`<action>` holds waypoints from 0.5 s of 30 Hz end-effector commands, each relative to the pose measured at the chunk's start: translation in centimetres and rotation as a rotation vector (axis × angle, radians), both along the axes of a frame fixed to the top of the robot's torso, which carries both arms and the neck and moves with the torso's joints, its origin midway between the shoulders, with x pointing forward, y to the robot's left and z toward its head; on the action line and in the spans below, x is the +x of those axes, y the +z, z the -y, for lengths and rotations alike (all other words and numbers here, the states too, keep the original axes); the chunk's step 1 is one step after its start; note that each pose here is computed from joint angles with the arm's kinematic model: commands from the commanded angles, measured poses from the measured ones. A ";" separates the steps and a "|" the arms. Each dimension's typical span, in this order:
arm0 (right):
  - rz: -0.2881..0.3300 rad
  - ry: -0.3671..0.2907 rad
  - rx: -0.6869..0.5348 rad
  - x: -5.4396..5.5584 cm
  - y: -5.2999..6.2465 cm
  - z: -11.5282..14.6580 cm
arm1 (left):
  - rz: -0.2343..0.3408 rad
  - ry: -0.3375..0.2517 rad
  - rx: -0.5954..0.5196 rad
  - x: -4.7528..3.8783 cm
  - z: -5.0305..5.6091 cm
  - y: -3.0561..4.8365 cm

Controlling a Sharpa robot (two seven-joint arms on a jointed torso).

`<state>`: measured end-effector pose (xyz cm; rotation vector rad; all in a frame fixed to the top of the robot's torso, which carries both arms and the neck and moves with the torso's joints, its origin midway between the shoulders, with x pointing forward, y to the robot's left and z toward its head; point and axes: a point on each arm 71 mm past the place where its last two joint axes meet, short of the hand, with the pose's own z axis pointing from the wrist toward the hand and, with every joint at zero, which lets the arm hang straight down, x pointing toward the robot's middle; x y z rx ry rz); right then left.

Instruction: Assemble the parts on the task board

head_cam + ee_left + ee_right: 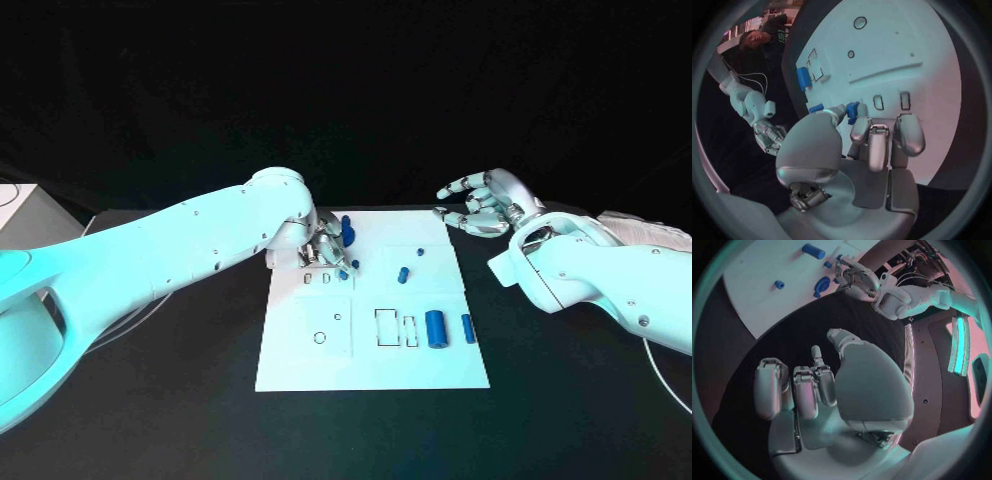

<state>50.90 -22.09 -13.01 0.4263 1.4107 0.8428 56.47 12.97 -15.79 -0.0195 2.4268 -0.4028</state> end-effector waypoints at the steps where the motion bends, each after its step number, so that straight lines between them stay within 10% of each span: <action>1: -0.007 0.009 -0.011 0.0 -0.1 -0.1 | -0.014 0.001 -0.023 -0.13 0.1 -0.18; 15: -0.027 0.009 -0.017 0.1 -0.6 -0.1 | -0.028 0.009 -0.051 -0.35 0.1 -0.13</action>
